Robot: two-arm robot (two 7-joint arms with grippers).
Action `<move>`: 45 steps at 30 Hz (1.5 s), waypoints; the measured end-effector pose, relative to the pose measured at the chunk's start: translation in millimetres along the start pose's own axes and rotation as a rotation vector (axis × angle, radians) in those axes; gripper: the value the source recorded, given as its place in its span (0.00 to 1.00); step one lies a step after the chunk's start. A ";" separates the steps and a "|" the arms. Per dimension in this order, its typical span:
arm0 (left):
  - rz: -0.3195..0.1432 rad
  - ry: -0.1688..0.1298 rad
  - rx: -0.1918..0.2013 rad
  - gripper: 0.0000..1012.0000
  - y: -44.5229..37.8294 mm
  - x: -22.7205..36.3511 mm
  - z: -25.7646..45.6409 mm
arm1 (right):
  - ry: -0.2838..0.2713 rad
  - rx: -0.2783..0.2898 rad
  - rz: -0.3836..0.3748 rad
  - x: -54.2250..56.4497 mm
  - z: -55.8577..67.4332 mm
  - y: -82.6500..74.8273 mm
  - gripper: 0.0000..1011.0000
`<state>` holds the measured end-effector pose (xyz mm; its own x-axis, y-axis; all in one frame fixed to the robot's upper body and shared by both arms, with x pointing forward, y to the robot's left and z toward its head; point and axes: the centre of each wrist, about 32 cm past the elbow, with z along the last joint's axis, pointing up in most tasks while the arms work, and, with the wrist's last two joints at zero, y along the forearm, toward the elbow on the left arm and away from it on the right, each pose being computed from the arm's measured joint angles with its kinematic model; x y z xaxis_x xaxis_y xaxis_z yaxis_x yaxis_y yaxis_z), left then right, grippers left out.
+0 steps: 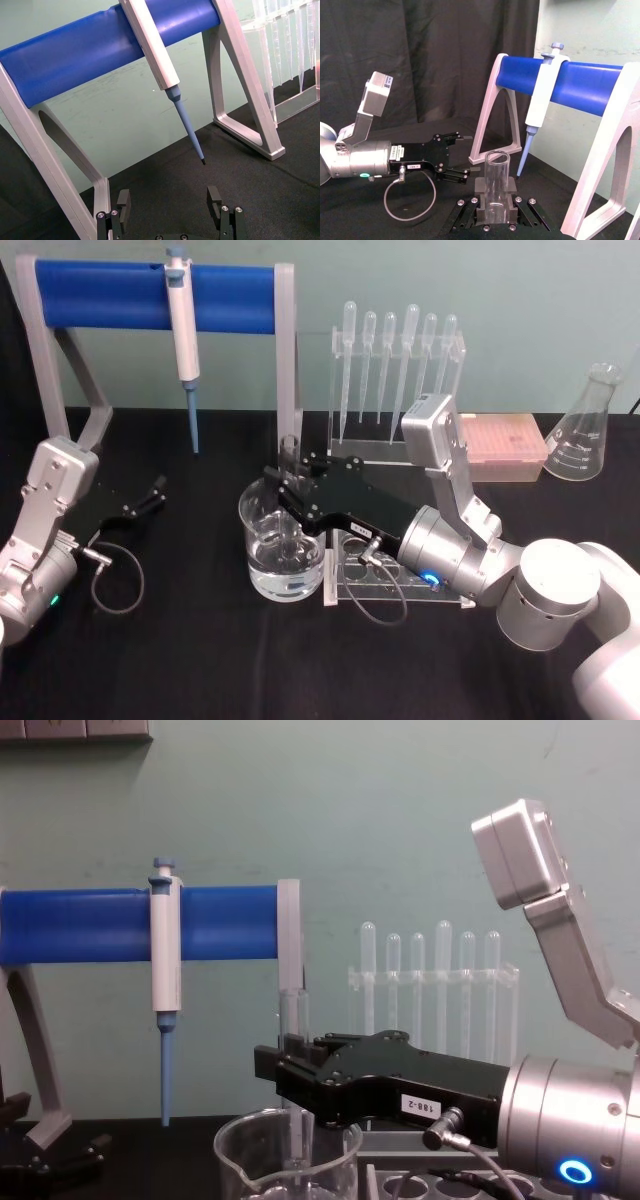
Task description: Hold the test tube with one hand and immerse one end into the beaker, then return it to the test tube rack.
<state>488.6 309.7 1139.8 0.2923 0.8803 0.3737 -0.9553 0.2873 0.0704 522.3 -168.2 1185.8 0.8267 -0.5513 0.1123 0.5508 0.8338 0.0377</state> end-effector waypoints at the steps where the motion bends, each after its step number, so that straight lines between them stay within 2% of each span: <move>1: 0.000 0.000 0.000 0.99 0.0 0.0 0.0 | 0.000 0.000 0.000 0.0 0.0 0.0 0.23; 31: 0.000 0.000 0.000 0.99 0.0 0.0 0.0 | -0.001 0.000 0.000 0.1 0.4 0.0 0.23; 34: 0.000 0.000 0.000 0.99 0.0 0.0 0.0 | -0.016 0.012 0.000 0.2 12.8 -0.3 0.23; 36: 0.000 0.000 0.000 0.99 0.0 0.0 0.0 | -0.034 0.023 -0.004 0.5 25.8 -1.5 0.23; 37: 0.000 0.000 0.000 0.99 0.0 0.0 0.0 | -0.048 0.034 -0.004 0.7 36.6 -2.7 0.23; 38: 0.000 0.000 0.000 0.99 0.0 0.0 0.0 | -0.048 0.034 -0.004 0.7 36.6 -2.7 0.23; 39: 0.000 0.000 0.000 0.99 0.0 0.0 0.0 | -0.064 0.044 -0.006 1.2 47.9 -4.2 0.23; 43: 0.000 0.000 0.000 0.99 0.0 0.0 0.0 | -0.100 0.076 -0.016 2.5 77.9 -13.0 0.23; 44: 0.000 0.000 0.000 0.99 0.0 0.0 0.0 | -0.100 0.076 -0.016 2.5 77.9 -13.0 0.23; 45: 0.000 0.000 0.000 0.99 0.0 0.0 0.0 | -0.109 0.089 -0.026 2.8 87.0 -19.1 0.23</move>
<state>488.6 309.7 1139.8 0.2923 0.8803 0.3737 -0.9552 0.2873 0.0703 504.1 -183.0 1271.8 0.7921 -0.5705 0.2169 0.5558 0.8211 0.1299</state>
